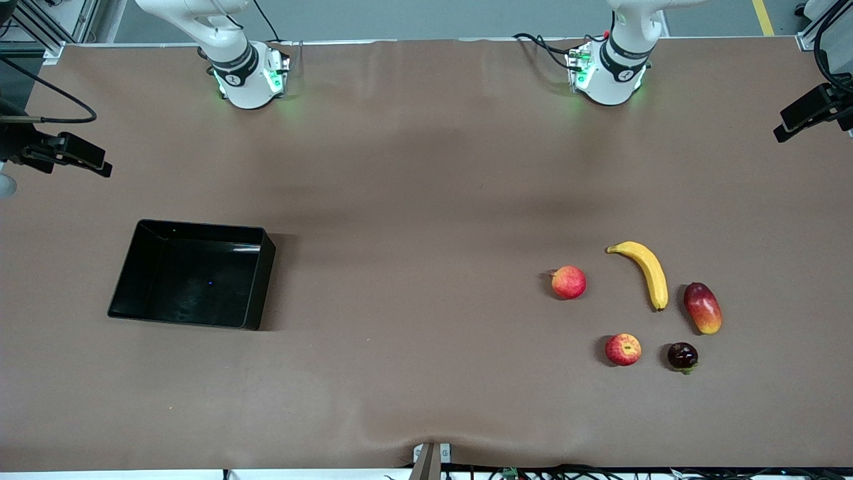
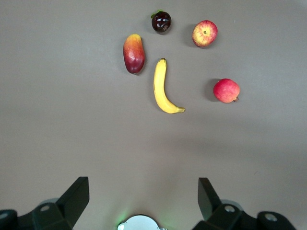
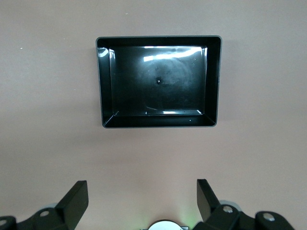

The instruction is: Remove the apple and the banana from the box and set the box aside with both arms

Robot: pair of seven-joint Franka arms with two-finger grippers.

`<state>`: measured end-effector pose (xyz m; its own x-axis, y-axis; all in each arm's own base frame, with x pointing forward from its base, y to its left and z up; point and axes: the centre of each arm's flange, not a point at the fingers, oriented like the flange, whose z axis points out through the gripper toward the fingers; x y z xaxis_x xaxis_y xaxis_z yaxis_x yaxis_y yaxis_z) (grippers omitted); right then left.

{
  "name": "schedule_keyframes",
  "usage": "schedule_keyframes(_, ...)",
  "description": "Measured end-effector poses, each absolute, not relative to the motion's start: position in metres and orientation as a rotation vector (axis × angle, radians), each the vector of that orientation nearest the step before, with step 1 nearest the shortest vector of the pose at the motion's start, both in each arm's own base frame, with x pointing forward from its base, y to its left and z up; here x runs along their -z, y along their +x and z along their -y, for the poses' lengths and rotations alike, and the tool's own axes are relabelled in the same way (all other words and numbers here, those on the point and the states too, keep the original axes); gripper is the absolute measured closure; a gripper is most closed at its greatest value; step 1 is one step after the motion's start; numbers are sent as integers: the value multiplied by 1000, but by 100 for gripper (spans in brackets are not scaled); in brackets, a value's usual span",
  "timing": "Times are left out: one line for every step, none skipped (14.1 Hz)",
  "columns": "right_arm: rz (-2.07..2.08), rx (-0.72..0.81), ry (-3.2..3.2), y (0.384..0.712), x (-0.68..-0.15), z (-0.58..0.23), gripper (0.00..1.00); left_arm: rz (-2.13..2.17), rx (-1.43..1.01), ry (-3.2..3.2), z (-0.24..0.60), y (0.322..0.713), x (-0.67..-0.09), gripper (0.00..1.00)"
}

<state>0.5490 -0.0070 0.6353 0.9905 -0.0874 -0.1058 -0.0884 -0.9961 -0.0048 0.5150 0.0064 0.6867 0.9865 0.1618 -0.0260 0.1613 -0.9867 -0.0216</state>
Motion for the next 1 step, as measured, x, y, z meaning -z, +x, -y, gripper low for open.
schedule_keyframes(-137, -166, -3125, 549, -635, 7, 0, 252, -47, -3112, -6, 516, -686, 0)
